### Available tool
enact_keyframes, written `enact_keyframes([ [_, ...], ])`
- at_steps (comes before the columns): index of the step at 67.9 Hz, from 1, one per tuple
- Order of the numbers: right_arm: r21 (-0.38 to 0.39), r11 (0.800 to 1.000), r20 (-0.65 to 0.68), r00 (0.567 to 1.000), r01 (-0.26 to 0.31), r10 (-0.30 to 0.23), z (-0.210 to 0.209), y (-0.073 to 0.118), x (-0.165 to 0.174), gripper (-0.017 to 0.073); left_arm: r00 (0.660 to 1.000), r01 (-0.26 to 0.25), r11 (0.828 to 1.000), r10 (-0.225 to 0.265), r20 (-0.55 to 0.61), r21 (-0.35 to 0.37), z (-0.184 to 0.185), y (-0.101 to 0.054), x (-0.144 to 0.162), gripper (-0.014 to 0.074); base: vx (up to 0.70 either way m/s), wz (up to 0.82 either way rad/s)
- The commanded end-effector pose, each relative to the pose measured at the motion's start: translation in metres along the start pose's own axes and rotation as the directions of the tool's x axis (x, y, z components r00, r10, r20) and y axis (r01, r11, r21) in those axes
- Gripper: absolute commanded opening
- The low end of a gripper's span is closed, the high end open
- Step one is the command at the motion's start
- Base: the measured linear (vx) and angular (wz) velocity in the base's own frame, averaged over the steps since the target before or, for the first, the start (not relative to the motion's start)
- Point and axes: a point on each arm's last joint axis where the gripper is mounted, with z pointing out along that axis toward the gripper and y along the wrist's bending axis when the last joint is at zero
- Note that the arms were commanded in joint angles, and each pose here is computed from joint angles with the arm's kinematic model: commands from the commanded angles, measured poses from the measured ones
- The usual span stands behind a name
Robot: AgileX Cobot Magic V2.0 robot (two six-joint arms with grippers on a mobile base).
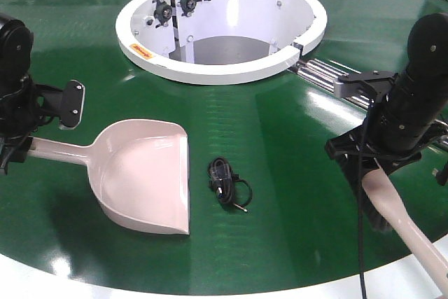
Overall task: Clean and inspect green conveyor with broom and dustpan
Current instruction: 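Grasp the dustpan handle with the left gripper and drag it beside the cable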
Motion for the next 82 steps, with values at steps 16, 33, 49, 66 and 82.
enact_keyframes([
  [16, 0.002, 1.0, 0.009, 1.0, 0.005, -0.005, -0.0209, 0.0001, 0.0081, -0.0003, 0.989, 0.033, 0.999, -0.029, 0.142, -0.025, -0.0254, -0.0065, -0.0211, -0.0008, 0.0, 0.0],
  [33, 0.001, 1.0, 0.008, 1.0, 0.007, -0.007, -0.0209, 0.0001, 0.0081, -0.0003, 0.986, 0.038, 0.999, -0.035, 0.16, -0.016, -0.0256, -0.0072, -0.0228, -0.0006, 0.0, 0.0],
  [49, 0.001, 1.0, 0.008, 1.0, 0.006, -0.006, -0.0209, 0.0001, 0.0081, -0.0003, 0.985, 0.039, 0.998, -0.031, 0.169, -0.041, -0.0257, -0.0048, -0.0232, -0.0006, 0.0, 0.0],
  [66, 0.002, 1.0, 0.011, 1.0, 0.006, -0.006, -0.0209, 0.0001, 0.0079, -0.0003, 0.983, -0.017, 0.996, 0.032, 0.179, -0.086, -0.0262, -0.0018, -0.0247, -0.0006, 0.0, 0.0],
  [82, 0.001, 1.0, 0.008, 1.0, 0.006, -0.006, -0.0209, 0.0001, 0.0081, -0.0003, 0.984, -0.026, 0.996, 0.041, 0.172, -0.09, -0.0261, -0.0016, -0.0242, -0.0006, 0.0, 0.0],
])
